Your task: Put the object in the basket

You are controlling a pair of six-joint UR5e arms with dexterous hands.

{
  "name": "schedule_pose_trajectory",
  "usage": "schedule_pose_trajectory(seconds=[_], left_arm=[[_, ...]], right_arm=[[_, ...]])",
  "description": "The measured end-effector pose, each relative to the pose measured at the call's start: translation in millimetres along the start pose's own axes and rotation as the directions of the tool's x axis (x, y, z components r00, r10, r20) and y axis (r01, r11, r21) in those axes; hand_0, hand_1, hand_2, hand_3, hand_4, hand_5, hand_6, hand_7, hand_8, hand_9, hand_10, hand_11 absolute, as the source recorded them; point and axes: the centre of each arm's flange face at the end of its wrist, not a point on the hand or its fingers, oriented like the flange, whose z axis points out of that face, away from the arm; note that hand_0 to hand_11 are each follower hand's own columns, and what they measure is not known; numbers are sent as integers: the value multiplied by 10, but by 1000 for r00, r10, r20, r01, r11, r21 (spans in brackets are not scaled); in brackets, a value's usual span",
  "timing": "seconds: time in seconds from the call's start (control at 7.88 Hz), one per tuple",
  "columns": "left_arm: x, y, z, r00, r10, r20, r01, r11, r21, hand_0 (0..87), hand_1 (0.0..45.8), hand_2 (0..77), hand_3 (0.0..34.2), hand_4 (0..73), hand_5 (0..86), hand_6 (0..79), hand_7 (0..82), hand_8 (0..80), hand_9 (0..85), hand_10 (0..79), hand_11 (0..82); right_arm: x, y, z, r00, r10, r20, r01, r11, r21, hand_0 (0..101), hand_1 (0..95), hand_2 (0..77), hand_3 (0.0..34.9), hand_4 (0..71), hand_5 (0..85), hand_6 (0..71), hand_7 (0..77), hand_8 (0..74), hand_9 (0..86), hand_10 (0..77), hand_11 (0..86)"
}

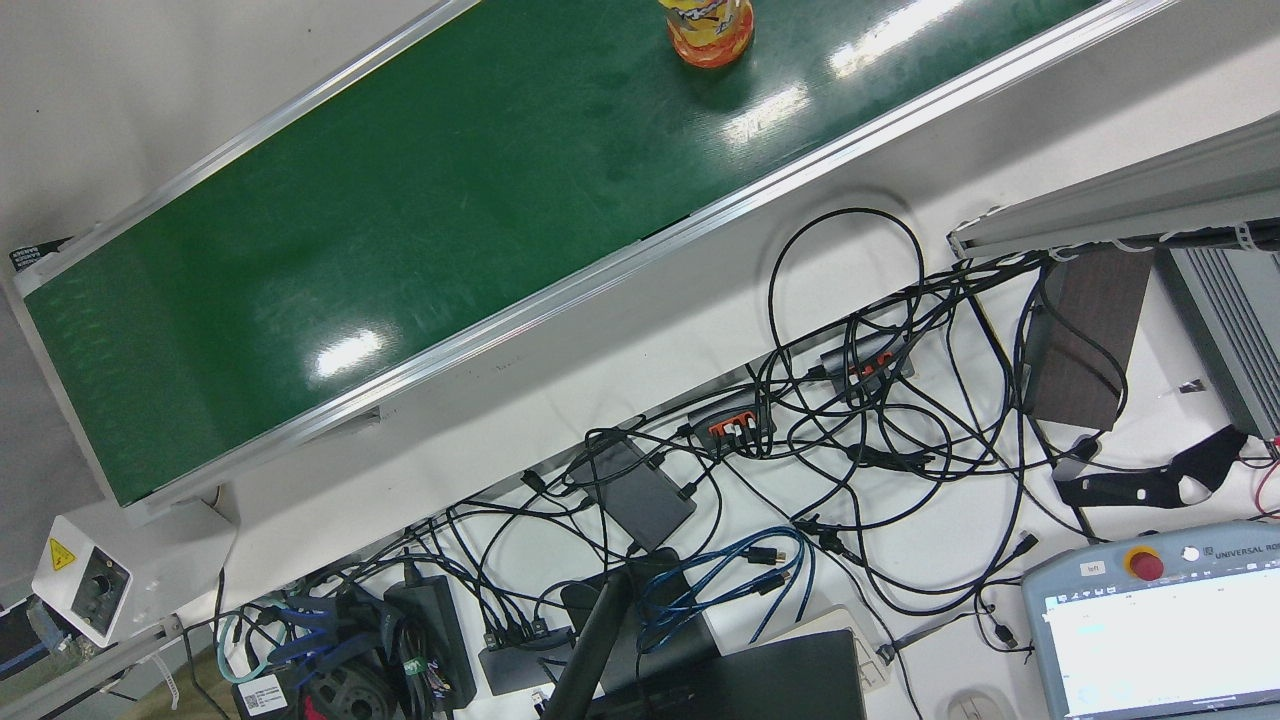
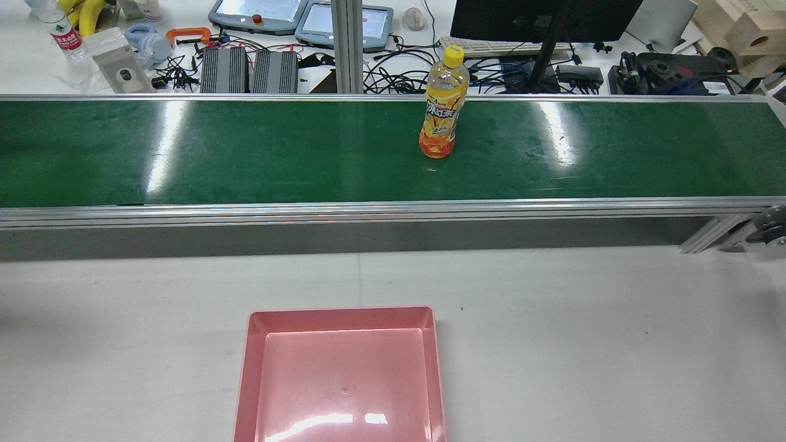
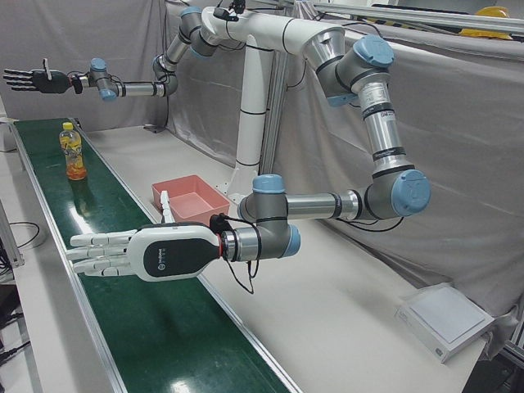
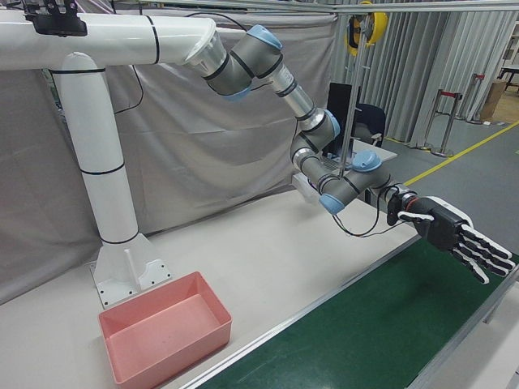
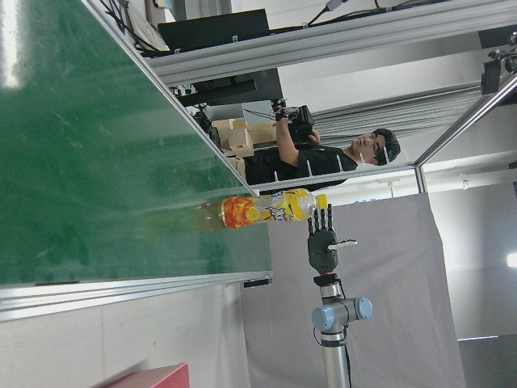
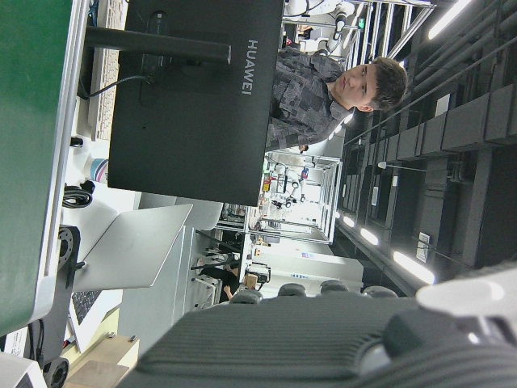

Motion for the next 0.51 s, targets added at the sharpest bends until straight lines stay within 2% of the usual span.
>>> schedule_pose_trajectory(seconds=[0.51], left_arm=[[2,-69,-77,1000,6,-1,-6,1000,17,464,87,0,0,5,22,5,5,0,11,44,87]], right_arm=[[2,-14,-1,1000,0,0,0,1000,3,2,0,5,2,0,0,0,5,0,0,0,0]])
